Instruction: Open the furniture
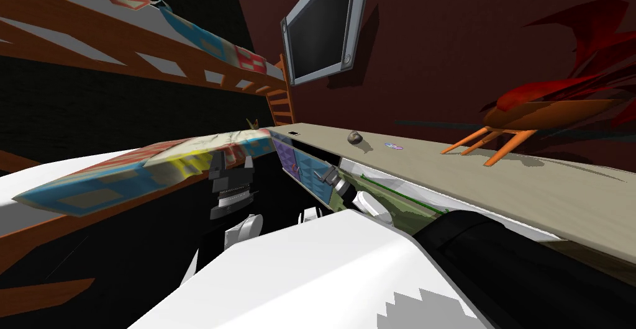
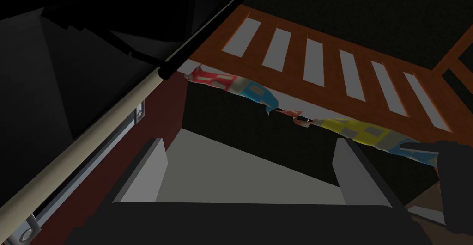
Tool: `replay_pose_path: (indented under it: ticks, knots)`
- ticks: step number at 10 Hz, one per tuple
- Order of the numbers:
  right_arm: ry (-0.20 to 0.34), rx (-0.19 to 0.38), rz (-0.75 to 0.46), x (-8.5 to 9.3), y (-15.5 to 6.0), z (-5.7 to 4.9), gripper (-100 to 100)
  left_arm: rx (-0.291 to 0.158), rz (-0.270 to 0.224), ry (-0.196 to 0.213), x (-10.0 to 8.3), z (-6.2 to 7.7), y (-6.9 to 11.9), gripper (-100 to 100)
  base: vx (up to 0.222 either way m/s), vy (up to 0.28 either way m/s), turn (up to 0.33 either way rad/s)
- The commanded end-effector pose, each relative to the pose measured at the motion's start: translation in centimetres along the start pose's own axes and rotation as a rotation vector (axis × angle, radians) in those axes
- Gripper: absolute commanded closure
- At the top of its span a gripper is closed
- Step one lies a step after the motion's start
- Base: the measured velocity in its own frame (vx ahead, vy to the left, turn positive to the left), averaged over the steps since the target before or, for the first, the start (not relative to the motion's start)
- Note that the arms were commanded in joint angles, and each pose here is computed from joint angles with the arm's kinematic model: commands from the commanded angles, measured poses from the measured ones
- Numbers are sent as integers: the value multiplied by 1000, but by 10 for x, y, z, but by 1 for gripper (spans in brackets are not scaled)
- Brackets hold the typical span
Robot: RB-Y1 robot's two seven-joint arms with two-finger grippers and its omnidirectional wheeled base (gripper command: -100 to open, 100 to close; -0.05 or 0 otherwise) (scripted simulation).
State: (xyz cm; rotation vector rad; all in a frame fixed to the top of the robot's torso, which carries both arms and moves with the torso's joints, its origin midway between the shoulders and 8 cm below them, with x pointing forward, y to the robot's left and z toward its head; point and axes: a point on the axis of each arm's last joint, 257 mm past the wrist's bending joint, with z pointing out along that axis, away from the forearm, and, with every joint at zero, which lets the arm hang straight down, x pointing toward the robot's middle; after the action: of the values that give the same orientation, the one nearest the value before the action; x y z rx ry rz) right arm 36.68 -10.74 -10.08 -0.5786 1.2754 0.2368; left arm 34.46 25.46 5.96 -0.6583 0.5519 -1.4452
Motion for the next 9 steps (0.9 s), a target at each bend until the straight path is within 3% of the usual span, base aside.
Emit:
replay_pose_path:
  ticks: [1, 5, 9]
  knots:
    - [0, 0, -1, 0, 0, 0, -100, 0, 0, 0, 0, 0, 0, 0, 3, 4, -11]
    - [0, 0, -1, 0, 0, 0, -100, 0, 0, 0, 0, 0, 0, 0, -3, -4, 12]
    - [55, 30, -218, 12, -23, -9, -100, 0, 0, 0, 0, 0, 0, 0, 43, 89, -109]
